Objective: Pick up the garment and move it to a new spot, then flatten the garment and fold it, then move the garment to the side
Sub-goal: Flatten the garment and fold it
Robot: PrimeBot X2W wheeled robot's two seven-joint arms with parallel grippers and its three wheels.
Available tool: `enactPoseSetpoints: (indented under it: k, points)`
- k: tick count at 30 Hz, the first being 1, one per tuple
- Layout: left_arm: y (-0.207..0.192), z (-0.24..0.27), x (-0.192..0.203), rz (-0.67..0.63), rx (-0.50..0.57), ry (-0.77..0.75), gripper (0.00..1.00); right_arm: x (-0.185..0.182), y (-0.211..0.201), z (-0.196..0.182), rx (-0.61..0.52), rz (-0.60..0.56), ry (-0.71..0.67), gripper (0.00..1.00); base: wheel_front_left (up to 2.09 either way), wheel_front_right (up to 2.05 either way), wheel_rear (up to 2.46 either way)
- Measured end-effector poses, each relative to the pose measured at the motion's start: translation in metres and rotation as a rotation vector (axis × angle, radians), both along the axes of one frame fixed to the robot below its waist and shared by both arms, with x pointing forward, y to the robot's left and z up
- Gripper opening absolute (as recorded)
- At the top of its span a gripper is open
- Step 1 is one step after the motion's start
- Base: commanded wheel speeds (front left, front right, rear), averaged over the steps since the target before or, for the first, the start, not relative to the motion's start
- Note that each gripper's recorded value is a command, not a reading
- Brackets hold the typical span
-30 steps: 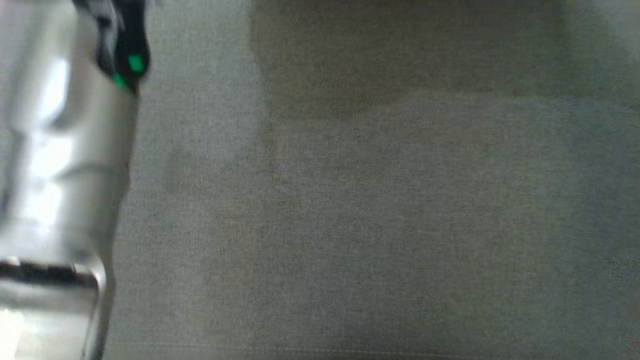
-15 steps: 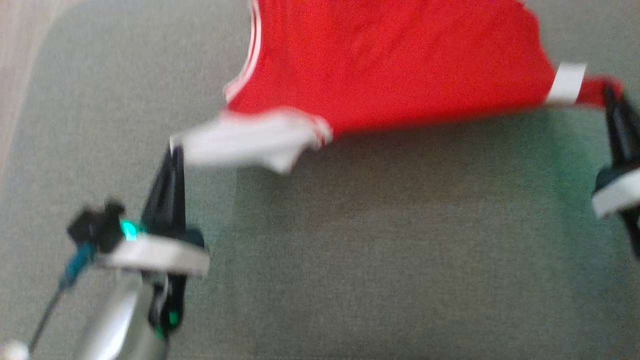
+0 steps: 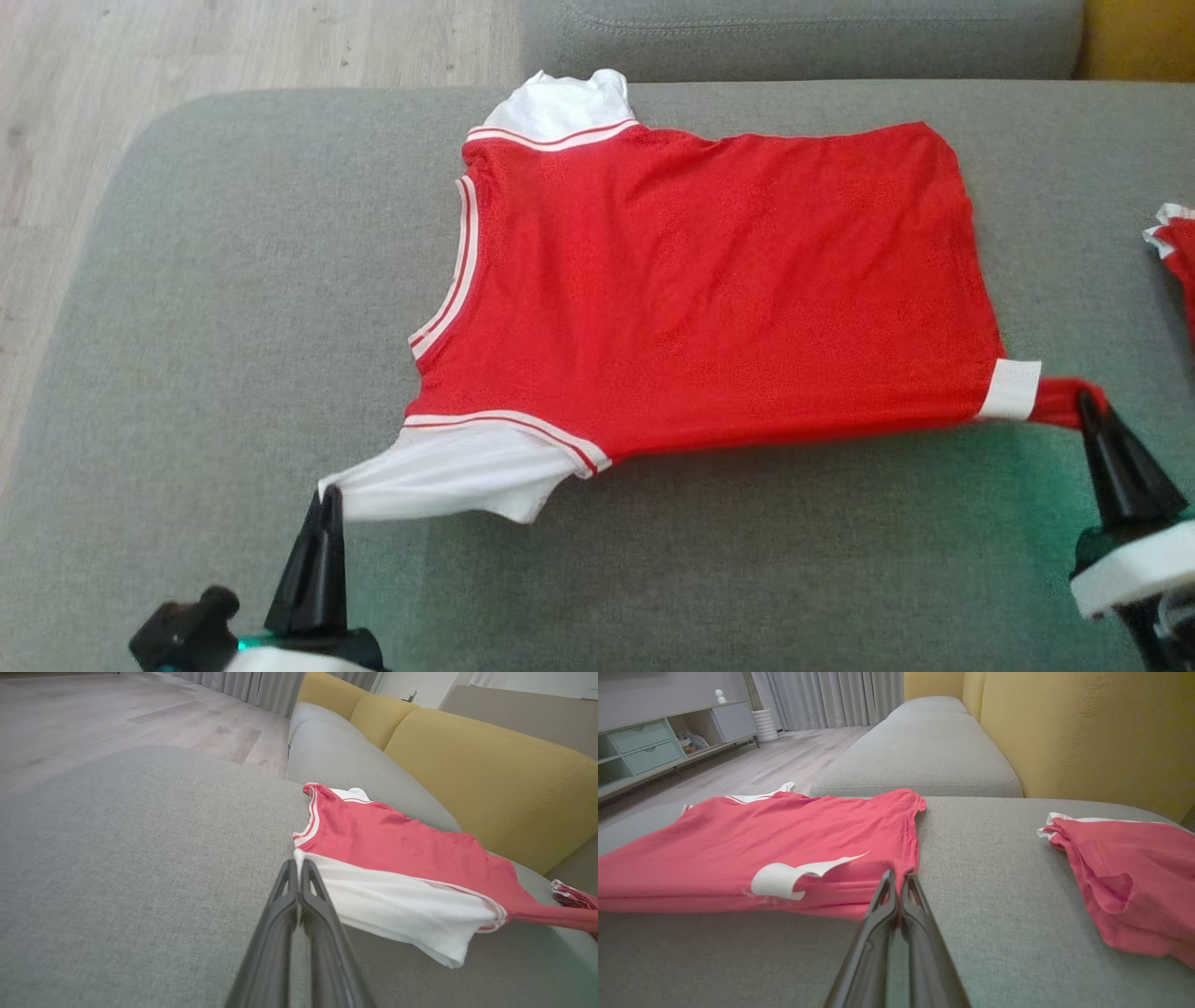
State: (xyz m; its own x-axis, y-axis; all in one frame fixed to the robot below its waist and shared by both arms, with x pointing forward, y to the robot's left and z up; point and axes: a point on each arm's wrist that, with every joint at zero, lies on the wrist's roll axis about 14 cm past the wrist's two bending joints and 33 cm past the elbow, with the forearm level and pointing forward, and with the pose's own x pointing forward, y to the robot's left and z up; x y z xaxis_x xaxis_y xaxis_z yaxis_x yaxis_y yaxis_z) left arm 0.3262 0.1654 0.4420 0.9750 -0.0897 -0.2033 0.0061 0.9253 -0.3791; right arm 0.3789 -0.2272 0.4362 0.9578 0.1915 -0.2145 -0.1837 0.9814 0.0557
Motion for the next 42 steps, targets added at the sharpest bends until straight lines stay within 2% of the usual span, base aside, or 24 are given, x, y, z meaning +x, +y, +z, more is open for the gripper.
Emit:
enactPoseSetpoints:
  k: [11, 15, 22, 30, 31, 32, 33, 34, 35, 38, 42]
  points:
    - [-0.006, 0.003, 0.006, -0.013, -0.036, 0.015, 0.0, -0.011, -0.001, -0.006, 0.002, -0.01, 0.015, 0.0, 0.0, 0.0, 0.0]
    - [-0.012, 0.013, 0.04, -0.039, -0.045, -0.025, 0.0, 0.001, 0.002, -0.012, 0.003, -0.006, 0.031, 0.0, 0.0, 0.0, 0.0]
    - [-0.032, 0.025, 0.109, -0.077, -0.078, -0.091, 0.0, 0.051, 0.011, -0.012, -0.006, 0.022, 0.019, 0.0, 0.0, 0.0, 0.0]
    - [-0.038, 0.016, 0.164, -0.091, -0.067, -0.113, 0.0, 0.091, 0.013, -0.027, -0.032, 0.039, 0.055, 0.0, 0.0, 0.0, 0.0]
    - [-0.039, 0.013, 0.168, -0.093, -0.071, -0.107, 0.07, 0.094, 0.014, -0.03, -0.037, 0.042, 0.062, 0.0, 0.0, 0.0, 0.0]
    - [-0.039, 0.01, 0.171, -0.092, -0.073, -0.098, 0.49, 0.096, 0.014, -0.032, -0.036, 0.043, 0.067, 0.18, 0.0, 0.0, 0.0]
    - [-0.038, 0.007, 0.173, -0.089, -0.071, -0.091, 1.0, 0.098, 0.015, -0.033, -0.03, 0.041, 0.072, 0.8, 0.0, 0.0, 0.0]
    - [-0.037, 0.002, 0.174, -0.085, -0.068, -0.078, 1.0, 0.099, 0.015, -0.034, -0.028, 0.041, 0.075, 0.8, 0.0, 0.0, 0.0]
    - [-0.036, -0.001, 0.174, -0.078, -0.067, -0.072, 1.0, 0.099, 0.016, -0.035, -0.028, 0.04, 0.078, 1.0, 0.0, 0.0, 0.0]
    - [-0.037, -0.005, 0.171, -0.08, -0.062, -0.059, 1.0, 0.099, 0.017, -0.031, -0.024, 0.037, 0.068, 1.0, 0.0, 0.0, 0.0]
    - [-0.037, -0.004, 0.162, -0.099, 0.002, -0.068, 1.0, 0.096, 0.014, -0.017, -0.01, 0.024, 0.032, 1.0, 0.0, 0.0, 0.0]
